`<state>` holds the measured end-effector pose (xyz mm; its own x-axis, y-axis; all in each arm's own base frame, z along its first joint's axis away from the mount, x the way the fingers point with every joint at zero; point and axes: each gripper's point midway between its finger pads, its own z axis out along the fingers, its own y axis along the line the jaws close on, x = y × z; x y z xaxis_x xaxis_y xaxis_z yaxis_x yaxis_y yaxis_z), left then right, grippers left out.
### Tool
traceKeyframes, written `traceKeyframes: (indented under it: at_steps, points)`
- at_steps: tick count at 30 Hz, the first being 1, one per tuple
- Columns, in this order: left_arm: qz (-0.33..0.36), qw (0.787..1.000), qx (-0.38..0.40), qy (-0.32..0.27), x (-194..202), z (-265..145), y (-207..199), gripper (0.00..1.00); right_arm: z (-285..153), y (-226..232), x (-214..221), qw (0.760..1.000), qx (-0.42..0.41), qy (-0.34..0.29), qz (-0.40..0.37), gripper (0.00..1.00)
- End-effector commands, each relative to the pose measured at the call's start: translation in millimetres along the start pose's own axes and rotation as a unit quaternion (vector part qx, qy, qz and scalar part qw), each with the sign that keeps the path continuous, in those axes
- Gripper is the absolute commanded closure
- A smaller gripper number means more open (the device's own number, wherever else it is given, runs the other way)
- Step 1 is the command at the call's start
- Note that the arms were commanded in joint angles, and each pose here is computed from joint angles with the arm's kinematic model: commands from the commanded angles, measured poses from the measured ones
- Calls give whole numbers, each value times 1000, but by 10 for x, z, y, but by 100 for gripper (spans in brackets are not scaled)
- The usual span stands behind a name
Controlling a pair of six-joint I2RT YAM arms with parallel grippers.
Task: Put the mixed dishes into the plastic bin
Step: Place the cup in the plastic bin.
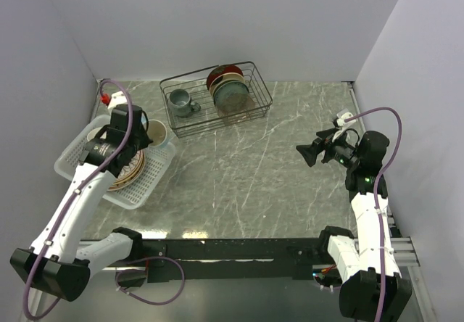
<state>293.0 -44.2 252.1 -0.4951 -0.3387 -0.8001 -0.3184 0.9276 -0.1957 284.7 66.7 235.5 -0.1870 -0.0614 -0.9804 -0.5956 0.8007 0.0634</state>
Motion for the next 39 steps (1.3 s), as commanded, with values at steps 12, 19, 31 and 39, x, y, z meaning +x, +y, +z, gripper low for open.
traceKeyframes:
  at_steps: [12, 19, 31, 39]
  points:
    - [-32, 999, -10, -9, -109, 220, 225, 99, -50, -22, -282, 999, 7, -26, -36, 0]
    - [-29, 999, -27, 27, 123, 406, 335, 99, -54, -21, -286, 999, 7, -27, -37, 0]
    - [-15, 996, -32, 77, 445, 666, 381, 99, -51, -15, -283, 999, 6, -26, -36, 0]
    - [-10, 993, -49, 103, 635, 829, 488, 97, -51, -15, -283, 999, 6, -26, -36, 0]
